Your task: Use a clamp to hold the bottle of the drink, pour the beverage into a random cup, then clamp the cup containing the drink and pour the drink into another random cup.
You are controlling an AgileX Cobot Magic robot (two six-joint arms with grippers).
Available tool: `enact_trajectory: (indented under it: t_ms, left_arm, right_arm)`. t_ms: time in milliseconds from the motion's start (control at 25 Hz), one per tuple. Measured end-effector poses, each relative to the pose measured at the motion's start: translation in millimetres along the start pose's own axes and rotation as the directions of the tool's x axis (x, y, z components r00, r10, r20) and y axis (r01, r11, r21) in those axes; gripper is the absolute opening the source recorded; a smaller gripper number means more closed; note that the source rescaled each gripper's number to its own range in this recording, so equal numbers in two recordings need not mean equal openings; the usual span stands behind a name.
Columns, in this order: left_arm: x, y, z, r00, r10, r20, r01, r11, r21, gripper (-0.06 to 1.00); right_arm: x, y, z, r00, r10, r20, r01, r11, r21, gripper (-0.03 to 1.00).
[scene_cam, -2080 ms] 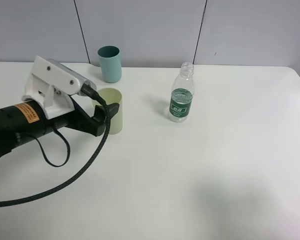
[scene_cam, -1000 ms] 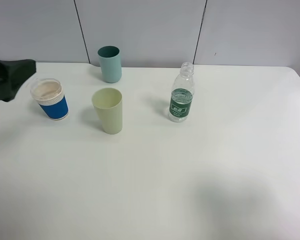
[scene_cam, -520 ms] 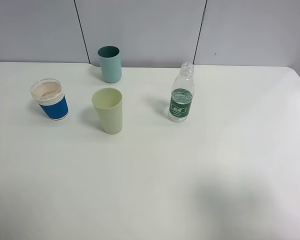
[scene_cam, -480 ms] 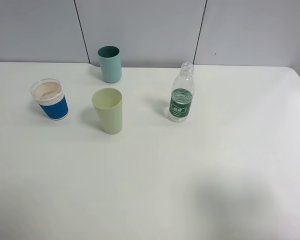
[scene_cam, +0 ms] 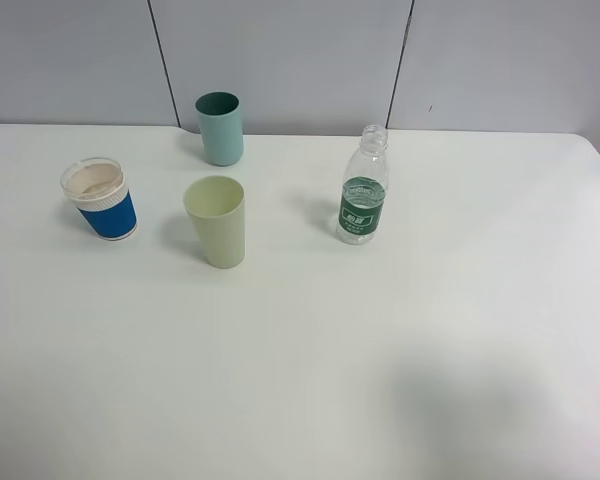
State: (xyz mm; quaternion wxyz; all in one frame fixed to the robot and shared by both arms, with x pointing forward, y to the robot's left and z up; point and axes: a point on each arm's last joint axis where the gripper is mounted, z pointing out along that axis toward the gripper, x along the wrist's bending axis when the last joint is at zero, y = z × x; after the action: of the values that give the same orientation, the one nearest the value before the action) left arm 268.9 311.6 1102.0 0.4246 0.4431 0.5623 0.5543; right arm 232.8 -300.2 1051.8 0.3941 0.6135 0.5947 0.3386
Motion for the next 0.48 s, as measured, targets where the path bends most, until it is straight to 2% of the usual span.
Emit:
enact_trajectory:
  t_ms: [160,360,480]
  left_arm:
    - [1,0,-17,1.000,-0.009,-0.006,0.009,0.999,0.038,0.99]
    - [2,1,-34,1.000,-0.023,-0.014,0.025,0.984,0.178,1.00]
    - [1,-3,-41,0.999,-0.048,0.019,0.042,0.967,0.251,1.00]
  right_arm:
    - [0,0,0,1.000,0.000,0.000,0.000,1.000,0.000,1.00]
    - [0,0,0,1.000,0.000,0.000,0.000,1.000,0.000,1.00]
    - [0,0,0,1.000,0.000,0.000,0.000,1.000,0.000,1.00]
